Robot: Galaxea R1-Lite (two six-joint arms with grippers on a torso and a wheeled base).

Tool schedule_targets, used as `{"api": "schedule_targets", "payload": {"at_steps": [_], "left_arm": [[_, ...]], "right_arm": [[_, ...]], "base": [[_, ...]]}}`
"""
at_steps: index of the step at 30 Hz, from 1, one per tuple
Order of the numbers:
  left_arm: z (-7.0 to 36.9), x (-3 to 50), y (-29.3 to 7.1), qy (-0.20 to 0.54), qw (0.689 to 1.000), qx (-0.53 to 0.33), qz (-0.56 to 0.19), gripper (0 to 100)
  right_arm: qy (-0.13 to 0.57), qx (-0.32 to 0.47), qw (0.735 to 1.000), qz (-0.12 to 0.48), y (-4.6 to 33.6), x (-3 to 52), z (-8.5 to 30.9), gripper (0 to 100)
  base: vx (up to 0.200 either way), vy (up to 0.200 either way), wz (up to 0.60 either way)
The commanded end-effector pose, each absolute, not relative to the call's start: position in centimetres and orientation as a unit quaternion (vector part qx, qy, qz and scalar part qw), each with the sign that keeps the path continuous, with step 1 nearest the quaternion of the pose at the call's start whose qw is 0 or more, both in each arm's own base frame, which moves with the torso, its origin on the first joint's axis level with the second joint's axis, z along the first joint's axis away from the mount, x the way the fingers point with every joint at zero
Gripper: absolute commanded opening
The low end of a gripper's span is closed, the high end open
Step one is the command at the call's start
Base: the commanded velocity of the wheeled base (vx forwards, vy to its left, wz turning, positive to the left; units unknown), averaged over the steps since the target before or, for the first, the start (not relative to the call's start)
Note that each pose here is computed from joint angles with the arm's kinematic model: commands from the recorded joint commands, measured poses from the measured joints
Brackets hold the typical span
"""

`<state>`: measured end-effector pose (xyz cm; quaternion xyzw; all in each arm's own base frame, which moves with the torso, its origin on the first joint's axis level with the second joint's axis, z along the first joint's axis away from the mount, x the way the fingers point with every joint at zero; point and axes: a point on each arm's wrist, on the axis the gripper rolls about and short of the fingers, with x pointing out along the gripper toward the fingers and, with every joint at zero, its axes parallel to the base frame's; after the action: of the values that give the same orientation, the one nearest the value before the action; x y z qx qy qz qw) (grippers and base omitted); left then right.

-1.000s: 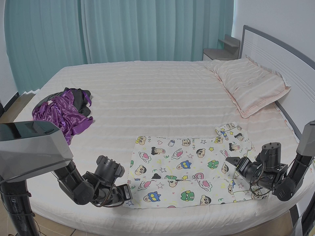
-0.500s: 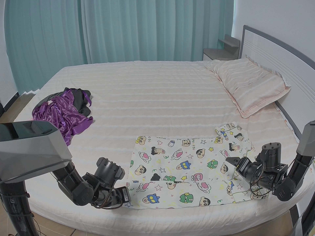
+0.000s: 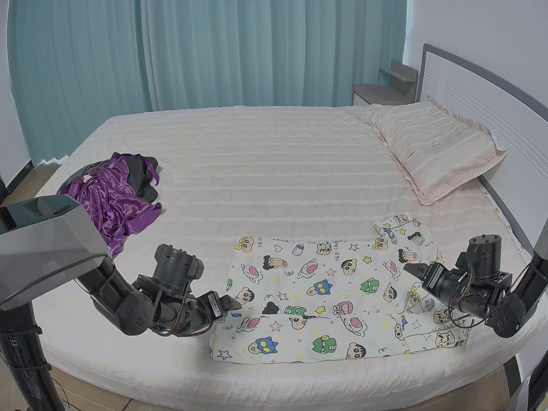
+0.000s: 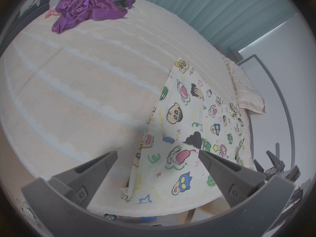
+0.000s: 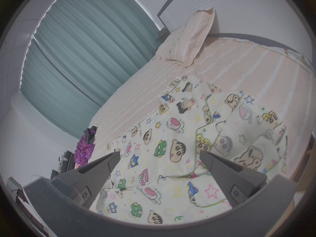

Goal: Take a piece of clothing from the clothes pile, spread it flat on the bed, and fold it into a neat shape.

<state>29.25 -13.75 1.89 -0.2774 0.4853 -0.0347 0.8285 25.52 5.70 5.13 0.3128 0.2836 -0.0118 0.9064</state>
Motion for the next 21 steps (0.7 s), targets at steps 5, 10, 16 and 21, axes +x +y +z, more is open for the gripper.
{"api": "schedule_targets", "payload": {"at_steps": [5, 10, 16, 21], "left_arm": [[1.6, 29.5, -13.6, 0.492, 0.825, -0.275, -0.036, 100], [1.2, 29.8, -13.4, 0.497, 0.82, -0.279, -0.045, 100], [0.7, 30.0, -13.6, 0.499, 0.82, -0.264, -0.089, 100], [-0.2, 30.3, -14.0, 0.488, 0.827, -0.26, -0.103, 100]], "right_arm": [[0.271, 0.328, 0.905, -0.024, 3.3, 25.3, 6.0, 100], [0.277, 0.337, 0.899, -0.031, 1.8, 25.0, 5.8, 100], [0.318, 0.323, 0.891, -0.003, -0.6, 23.5, 4.5, 100], [0.321, 0.321, 0.891, 0.01, -2.2, 23.3, 4.3, 100]], "base": [[0.0, 0.0, 0.0], [0.0, 0.0, 0.0], [0.0, 0.0, 0.0], [0.0, 0.0, 0.0]]}}
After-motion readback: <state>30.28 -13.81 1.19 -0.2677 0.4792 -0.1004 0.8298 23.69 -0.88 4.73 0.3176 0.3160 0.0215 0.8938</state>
